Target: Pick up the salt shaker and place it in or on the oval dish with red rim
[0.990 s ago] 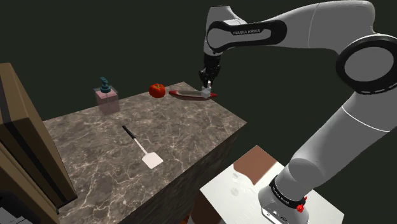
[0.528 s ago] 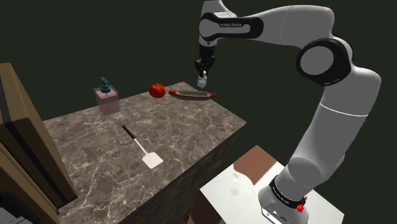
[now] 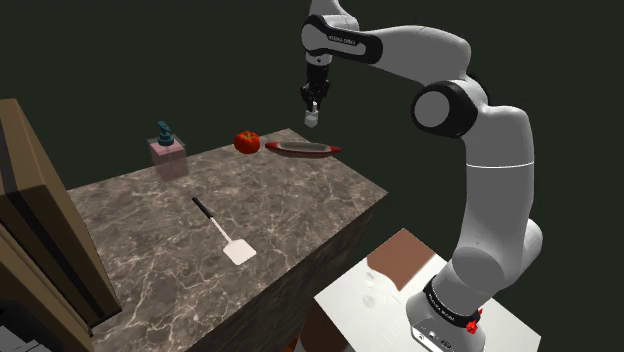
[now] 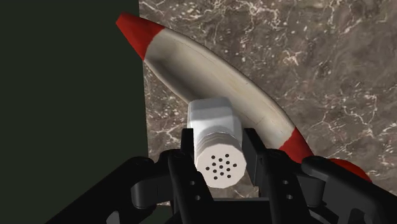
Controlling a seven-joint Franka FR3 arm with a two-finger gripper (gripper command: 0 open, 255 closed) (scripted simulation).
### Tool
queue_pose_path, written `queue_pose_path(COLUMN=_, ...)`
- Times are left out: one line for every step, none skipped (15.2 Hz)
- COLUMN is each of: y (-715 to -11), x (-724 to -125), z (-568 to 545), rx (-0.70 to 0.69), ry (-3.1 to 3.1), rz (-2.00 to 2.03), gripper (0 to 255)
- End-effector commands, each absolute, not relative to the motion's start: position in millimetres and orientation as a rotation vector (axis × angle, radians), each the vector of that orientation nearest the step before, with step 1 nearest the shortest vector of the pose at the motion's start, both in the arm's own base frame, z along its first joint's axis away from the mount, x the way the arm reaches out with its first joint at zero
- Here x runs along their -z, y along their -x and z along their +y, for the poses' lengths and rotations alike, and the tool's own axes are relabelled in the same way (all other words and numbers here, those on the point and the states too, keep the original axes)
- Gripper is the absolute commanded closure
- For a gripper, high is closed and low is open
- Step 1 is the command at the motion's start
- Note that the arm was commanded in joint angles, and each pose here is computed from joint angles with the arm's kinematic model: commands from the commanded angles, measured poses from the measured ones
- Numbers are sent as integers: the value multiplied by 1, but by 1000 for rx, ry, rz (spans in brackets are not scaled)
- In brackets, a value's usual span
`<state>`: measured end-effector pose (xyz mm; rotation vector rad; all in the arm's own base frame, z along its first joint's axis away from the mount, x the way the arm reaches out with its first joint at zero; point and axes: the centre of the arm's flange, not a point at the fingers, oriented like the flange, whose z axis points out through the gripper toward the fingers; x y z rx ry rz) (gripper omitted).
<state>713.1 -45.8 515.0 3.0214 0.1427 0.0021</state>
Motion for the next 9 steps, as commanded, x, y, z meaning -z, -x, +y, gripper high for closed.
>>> queue_pose_path(y=-716, x=-506, z=-46, rx=-3, ry=-3021, rz=143, gripper=255)
queue_pose_path(y=-716, x=-500, z=-46, rx=-3, ry=-3021, rz=143, gripper=255)
queue_pose_path(y=-716, x=-495, z=-46, rx=-3, ry=-3021, rz=143, gripper=255)
queue_pose_path(y=-716, x=-490, z=-46, rx=-3, ry=-3021, rz=143, gripper=255)
queue_pose_path(y=-716, x=-485, z=-46, rx=-3, ry=-3021, rz=143, gripper=255)
queue_pose_path(y=-716, x=-479, z=-46, rx=-3, ry=-3021, rz=143, gripper=255)
queue_pose_path(y=-716, x=-474, z=-46, rx=-3, ry=-3021, rz=143, gripper=255)
queue_pose_path(y=-716, x=-469, z=-46, rx=-3, ry=-3021, rz=143, gripper=255)
queue_pose_path(y=-716, x=-464, z=-46, rx=-3, ry=-3021, rz=143, gripper=255)
